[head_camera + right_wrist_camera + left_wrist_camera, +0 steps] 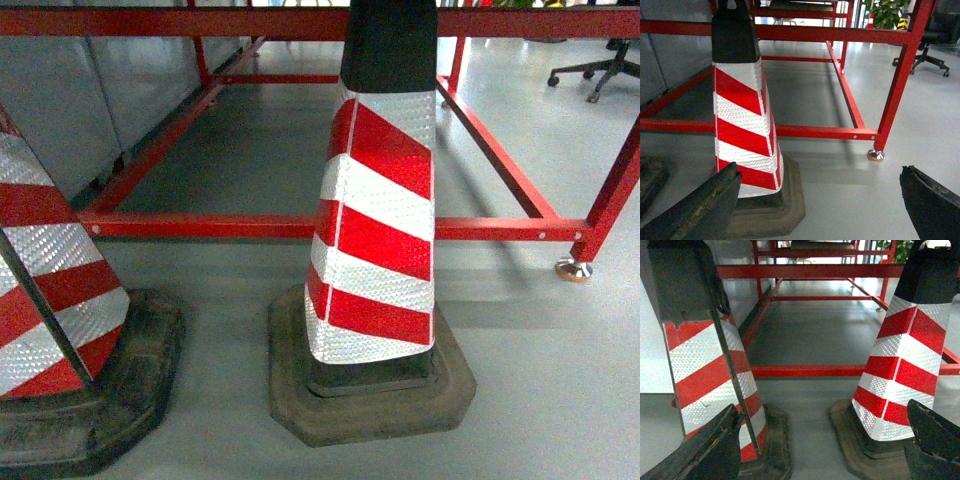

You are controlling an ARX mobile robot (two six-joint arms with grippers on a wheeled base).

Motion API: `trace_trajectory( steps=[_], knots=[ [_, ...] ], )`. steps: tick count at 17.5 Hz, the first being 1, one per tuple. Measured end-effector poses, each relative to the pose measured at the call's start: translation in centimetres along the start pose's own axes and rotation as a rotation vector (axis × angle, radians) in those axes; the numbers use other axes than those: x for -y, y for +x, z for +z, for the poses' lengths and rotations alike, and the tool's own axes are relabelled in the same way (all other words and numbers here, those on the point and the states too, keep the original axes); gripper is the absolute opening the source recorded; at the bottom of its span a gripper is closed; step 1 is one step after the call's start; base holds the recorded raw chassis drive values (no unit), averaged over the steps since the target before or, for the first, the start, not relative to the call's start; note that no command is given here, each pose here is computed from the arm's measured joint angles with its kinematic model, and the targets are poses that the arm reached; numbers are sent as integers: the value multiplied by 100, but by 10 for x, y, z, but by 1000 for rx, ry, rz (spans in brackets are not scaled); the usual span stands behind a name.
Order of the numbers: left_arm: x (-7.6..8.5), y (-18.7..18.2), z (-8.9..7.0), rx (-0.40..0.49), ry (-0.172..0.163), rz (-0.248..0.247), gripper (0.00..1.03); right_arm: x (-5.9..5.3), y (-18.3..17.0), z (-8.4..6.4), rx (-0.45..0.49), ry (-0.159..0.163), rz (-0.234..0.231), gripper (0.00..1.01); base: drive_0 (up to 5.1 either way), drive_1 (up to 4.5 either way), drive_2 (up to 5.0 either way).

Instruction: Place box next to blue box on left shelf

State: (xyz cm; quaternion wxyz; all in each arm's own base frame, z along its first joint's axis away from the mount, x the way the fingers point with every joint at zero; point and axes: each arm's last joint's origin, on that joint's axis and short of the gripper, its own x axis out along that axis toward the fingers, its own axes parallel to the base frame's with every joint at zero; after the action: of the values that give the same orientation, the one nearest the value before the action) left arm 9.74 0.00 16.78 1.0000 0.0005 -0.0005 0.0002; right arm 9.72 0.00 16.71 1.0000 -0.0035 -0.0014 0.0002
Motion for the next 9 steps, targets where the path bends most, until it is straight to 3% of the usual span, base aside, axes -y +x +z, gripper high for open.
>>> trace_trajectory(
  steps=[9],
  knots=[
    [0, 0, 0, -2, 0, -1, 98, 0, 0, 0, -1, 3, -1, 98, 0, 0, 0]
  ],
)
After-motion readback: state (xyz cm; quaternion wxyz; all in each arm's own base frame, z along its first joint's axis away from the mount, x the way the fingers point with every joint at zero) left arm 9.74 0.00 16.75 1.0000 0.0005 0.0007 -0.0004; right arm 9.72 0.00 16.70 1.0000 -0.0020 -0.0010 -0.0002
